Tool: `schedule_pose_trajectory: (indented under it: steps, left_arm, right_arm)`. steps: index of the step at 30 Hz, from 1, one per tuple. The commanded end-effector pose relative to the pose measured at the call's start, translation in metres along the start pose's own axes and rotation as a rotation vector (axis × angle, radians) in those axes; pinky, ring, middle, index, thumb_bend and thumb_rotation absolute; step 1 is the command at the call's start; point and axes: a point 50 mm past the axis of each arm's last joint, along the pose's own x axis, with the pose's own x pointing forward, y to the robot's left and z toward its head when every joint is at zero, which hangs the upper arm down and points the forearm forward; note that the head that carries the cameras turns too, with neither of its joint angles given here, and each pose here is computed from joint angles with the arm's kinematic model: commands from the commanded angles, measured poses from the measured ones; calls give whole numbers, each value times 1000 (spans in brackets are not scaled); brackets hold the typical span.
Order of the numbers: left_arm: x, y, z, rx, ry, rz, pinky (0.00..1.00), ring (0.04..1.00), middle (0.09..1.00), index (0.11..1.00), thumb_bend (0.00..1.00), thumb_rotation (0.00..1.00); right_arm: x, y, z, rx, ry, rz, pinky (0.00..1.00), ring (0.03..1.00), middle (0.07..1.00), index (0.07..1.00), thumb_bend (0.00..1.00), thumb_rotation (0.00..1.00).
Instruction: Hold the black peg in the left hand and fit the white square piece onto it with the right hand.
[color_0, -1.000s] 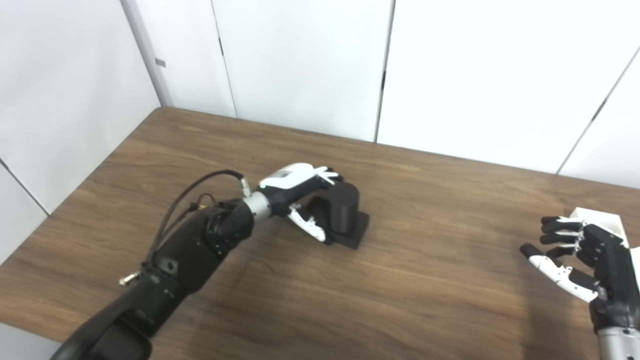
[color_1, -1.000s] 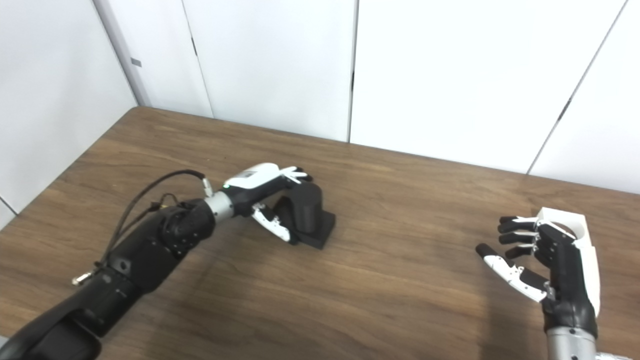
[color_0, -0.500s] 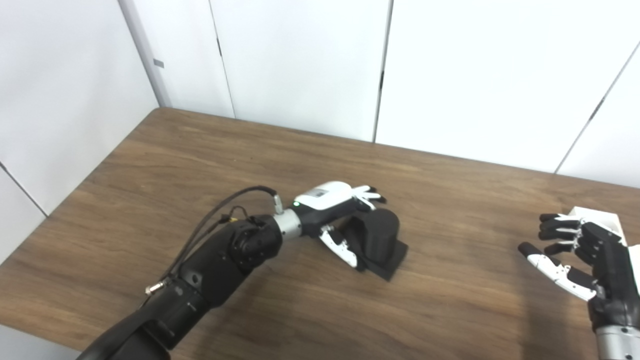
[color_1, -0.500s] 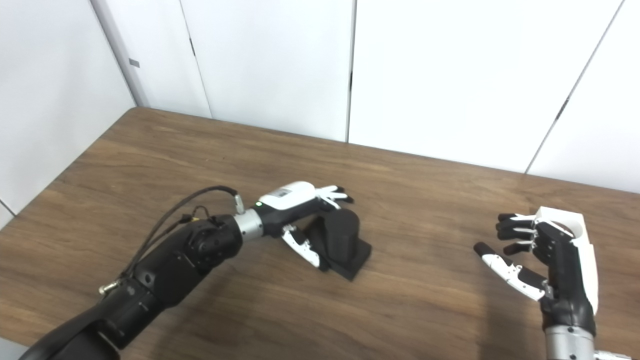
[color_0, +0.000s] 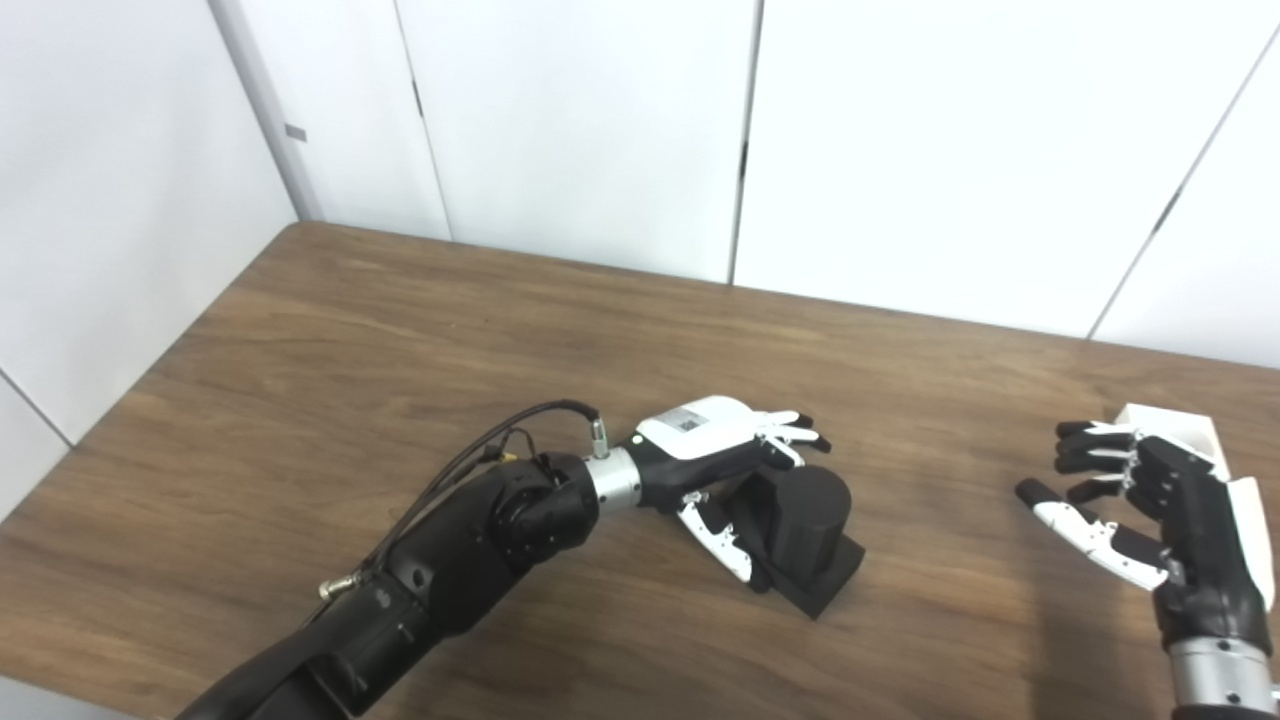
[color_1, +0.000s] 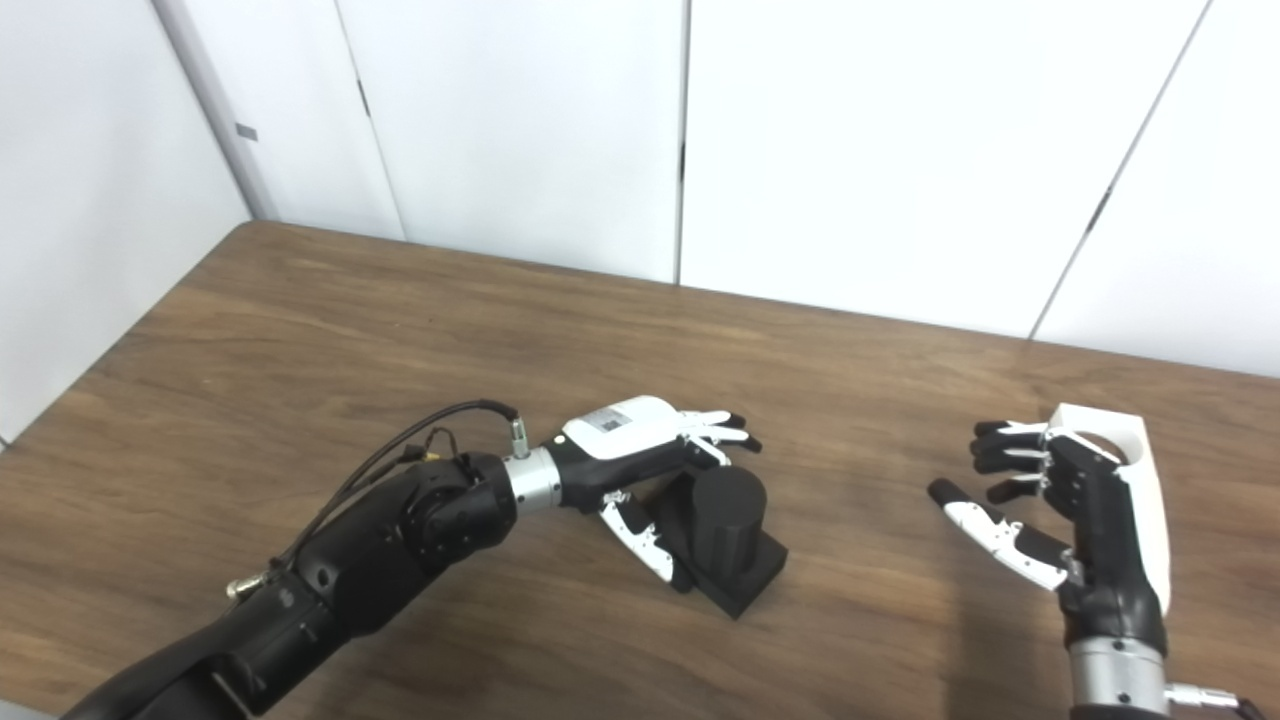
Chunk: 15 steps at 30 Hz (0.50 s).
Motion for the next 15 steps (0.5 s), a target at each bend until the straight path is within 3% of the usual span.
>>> schedule_pose_trajectory:
  steps: [1,8,15]
  left_arm:
    - [-4,-33,-6,55,48,-165,979,998,940,488,524,69]
    - [-13,-24,-14,137,50,-212,990,1000,956,489,524,69]
    - [-28,-14,-30,151,60,-211,970,983,933,488,525,65]
  right_arm:
    - [7,-4,18,7,-83,-19,432,553,655,492,500,113]
    - [12,-3,27,12,-122,1,439,558,654,493,501,113]
    - [50,-31,60,-163,-222,35,445,564,658,495,505,124]
